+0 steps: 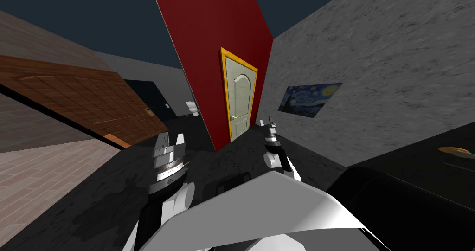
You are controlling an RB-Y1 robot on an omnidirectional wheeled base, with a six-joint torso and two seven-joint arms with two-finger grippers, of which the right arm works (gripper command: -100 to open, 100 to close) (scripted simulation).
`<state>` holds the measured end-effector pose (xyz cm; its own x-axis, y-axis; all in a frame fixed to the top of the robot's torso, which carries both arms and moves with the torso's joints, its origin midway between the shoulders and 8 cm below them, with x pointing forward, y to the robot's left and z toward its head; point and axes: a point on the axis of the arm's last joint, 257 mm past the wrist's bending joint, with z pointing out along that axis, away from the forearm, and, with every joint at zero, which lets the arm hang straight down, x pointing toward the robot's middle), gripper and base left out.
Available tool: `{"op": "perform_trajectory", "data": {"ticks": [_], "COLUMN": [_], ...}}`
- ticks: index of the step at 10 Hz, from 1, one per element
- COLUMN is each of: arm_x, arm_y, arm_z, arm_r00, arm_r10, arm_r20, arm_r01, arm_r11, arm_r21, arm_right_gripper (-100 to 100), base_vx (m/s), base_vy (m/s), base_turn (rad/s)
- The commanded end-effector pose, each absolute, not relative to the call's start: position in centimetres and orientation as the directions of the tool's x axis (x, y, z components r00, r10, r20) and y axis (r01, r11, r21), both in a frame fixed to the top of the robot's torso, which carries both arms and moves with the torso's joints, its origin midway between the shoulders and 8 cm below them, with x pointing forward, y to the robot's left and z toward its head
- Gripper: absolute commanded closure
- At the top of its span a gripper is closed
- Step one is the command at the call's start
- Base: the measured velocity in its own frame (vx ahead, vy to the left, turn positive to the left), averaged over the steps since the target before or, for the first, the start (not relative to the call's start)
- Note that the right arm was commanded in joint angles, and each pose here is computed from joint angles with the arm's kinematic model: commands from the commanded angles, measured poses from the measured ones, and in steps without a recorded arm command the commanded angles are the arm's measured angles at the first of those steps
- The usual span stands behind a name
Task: Pull the door open
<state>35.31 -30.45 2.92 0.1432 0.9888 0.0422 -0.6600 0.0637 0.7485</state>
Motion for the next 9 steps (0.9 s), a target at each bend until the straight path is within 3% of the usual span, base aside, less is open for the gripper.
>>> {"op": "perform_trajectory", "data": {"ticks": [1, 9], "arm_x": [36.2, 39.9], "arm_y": [-30.3, -29.4], "arm_z": [1.8, -2.8], "arm_r00": [0.133, 0.089], "arm_r10": [0.99, 0.995], "arm_r20": [0.042, 0.041], "arm_r01": [-0.648, -0.595], "arm_r11": [0.054, 0.02], "arm_r21": [0.76, 0.804], "arm_right_gripper": [-100, -100], "base_vx": [0.052, 0.066], "base_vy": [-0.091, -0.019], "base_turn": [0.051, 0.043]}}
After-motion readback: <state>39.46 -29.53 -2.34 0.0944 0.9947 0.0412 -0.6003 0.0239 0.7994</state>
